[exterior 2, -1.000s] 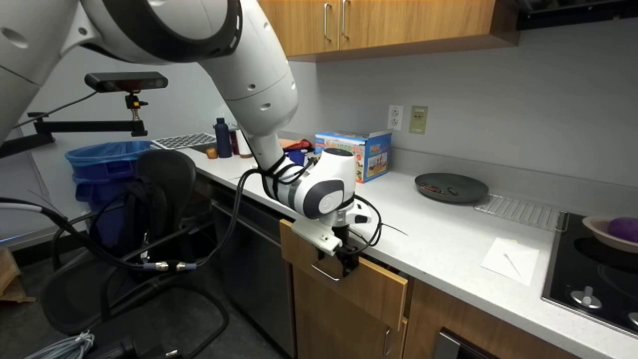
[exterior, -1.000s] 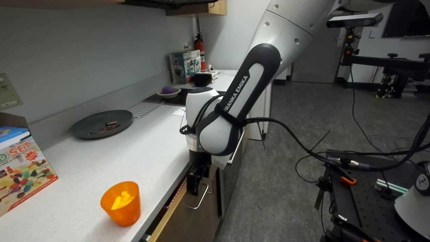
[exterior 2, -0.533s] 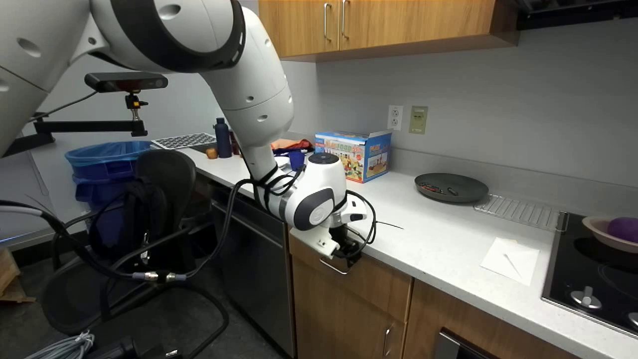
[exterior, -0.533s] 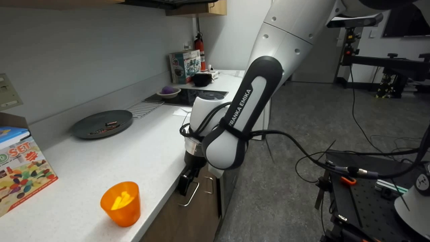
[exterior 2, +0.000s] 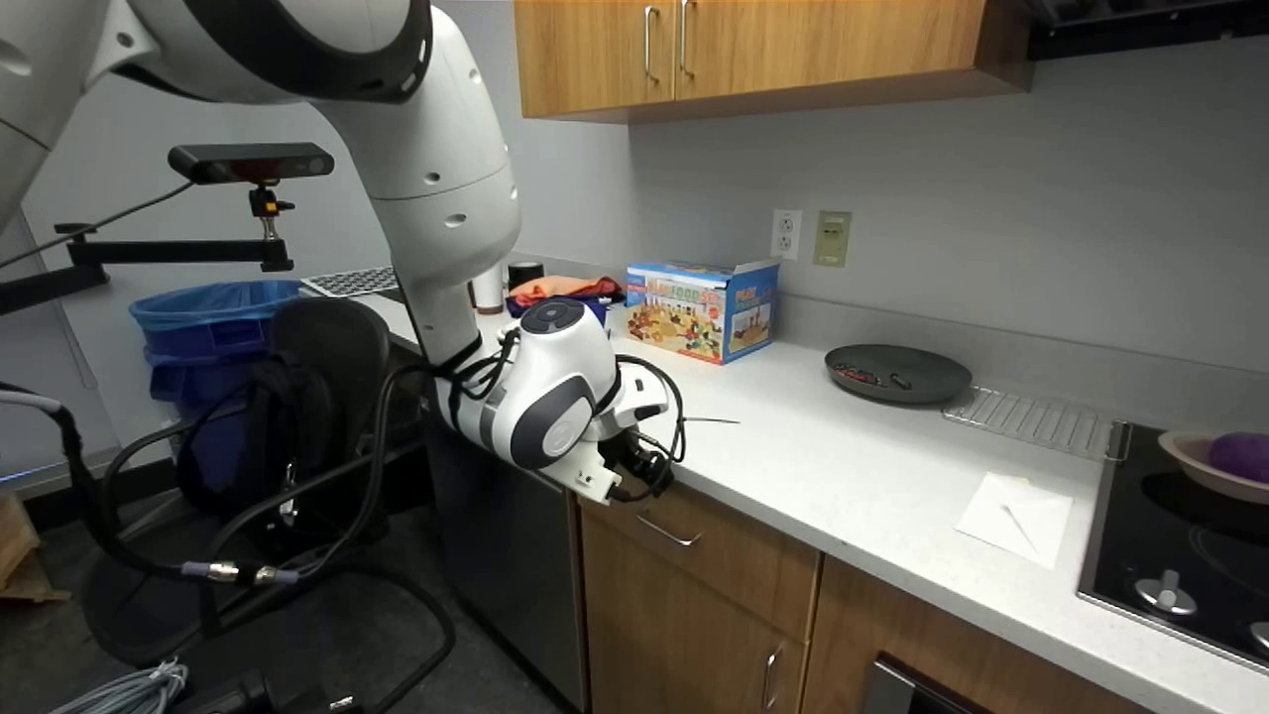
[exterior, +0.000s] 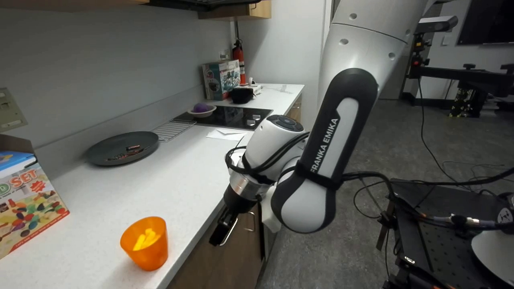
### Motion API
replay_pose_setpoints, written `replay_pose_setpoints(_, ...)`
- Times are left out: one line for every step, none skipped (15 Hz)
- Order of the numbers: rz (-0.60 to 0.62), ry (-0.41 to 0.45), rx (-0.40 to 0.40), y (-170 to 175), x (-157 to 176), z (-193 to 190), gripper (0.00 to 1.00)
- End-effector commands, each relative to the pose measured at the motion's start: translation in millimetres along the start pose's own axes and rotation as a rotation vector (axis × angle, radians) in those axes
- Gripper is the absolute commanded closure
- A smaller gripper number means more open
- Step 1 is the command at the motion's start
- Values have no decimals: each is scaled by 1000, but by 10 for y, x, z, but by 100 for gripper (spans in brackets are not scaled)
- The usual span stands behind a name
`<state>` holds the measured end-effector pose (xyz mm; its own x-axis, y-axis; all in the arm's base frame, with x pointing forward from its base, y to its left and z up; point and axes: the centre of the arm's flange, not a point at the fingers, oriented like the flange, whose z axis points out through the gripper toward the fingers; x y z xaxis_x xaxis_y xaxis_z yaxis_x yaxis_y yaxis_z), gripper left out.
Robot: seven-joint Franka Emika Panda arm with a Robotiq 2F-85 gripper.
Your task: Close the open drawer
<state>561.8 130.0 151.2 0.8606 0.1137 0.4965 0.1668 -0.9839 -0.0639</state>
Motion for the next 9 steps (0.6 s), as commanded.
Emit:
replay_pose_setpoints(-29, -30, -43, -214, -227, -483, 0)
replay_pose_setpoints(-30, -67, -59, -221, -273, -600, 0)
replay_pose_setpoints(-27, -88, -75, -208, -315, -716, 0)
replay_pose_setpoints(-22, -105, -91, -180, -358, -849, 0)
replay_pose_setpoints(-18, -119, -99, -153, -391, -963, 0)
replay_pose_setpoints(-13, -131, -107, -125, -421, -1087, 0)
replay_pose_setpoints(-12, -142, -107, -108, -445, -1197, 0)
replay_pose_setpoints(-11, -145, -107, -94, -462, -1297, 0)
replay_pose_setpoints(-9, -149, -101, -85, -476, -1393, 0)
